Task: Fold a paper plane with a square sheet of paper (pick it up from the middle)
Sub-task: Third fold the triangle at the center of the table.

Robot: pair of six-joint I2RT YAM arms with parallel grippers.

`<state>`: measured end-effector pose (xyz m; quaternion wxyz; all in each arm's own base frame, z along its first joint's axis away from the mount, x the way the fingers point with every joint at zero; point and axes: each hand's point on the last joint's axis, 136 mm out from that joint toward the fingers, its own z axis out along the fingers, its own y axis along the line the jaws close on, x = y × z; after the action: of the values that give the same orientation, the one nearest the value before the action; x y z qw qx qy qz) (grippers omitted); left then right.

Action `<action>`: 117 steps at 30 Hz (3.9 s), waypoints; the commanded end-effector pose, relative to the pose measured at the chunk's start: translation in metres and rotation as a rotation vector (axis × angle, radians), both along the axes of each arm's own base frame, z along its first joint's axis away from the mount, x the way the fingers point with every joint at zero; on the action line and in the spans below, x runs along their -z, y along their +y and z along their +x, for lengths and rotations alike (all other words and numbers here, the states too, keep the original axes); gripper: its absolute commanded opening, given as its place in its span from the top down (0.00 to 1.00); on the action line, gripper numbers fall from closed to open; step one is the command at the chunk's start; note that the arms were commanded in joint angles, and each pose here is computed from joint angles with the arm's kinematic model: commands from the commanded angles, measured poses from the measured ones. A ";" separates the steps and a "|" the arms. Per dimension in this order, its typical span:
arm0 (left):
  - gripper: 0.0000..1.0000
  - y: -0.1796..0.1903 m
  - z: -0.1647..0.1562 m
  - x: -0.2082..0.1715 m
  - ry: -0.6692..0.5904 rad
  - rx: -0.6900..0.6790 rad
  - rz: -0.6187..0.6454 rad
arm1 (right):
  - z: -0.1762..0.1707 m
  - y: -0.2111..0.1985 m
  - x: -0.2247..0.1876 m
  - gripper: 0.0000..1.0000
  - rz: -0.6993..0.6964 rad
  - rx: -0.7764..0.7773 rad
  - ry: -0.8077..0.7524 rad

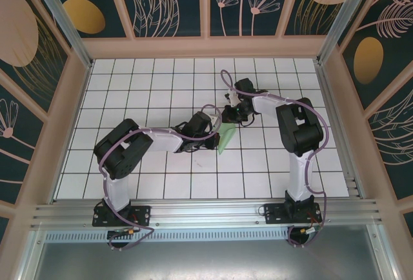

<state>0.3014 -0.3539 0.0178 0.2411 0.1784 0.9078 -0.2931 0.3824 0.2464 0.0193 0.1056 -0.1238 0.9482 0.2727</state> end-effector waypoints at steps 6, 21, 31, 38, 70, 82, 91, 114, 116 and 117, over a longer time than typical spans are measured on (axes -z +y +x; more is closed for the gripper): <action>0.96 0.011 -0.002 0.018 0.021 -0.008 0.058 | -0.008 0.009 0.000 0.80 0.020 -0.009 0.040; 0.96 0.012 -0.004 0.020 0.022 0.001 0.073 | -0.011 -0.017 -0.086 0.77 0.171 0.163 -0.102; 0.96 0.009 -0.002 0.019 0.020 0.011 0.068 | -0.078 -0.013 -0.069 0.91 0.308 0.200 0.018; 0.97 0.008 -0.002 0.020 0.018 0.024 0.078 | -0.085 -0.008 -0.054 0.93 0.360 0.233 0.074; 0.97 0.016 -0.004 0.023 0.020 0.020 0.118 | -0.078 -0.021 -0.021 0.89 0.290 0.285 0.092; 1.00 0.017 -0.003 0.021 0.017 -0.006 0.110 | -0.060 -0.030 -0.030 0.88 0.318 0.303 0.061; 1.00 0.019 -0.004 0.025 0.030 -0.016 0.110 | -0.050 -0.035 -0.007 0.88 0.249 0.329 0.080; 1.00 0.021 -0.006 0.025 0.037 -0.017 0.117 | -0.039 -0.041 -0.029 0.88 0.309 0.320 0.064; 1.00 0.021 -0.006 0.026 0.039 -0.018 0.118 | -0.042 -0.040 -0.025 0.88 0.308 0.316 0.078; 1.00 0.022 -0.006 0.026 0.041 -0.017 0.119 | -0.043 -0.040 -0.022 0.88 0.305 0.316 0.083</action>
<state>0.3046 -0.3536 0.0166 0.2472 0.1910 0.9073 -0.2813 0.3401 0.2013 0.0437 0.1340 0.0656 0.9090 0.3891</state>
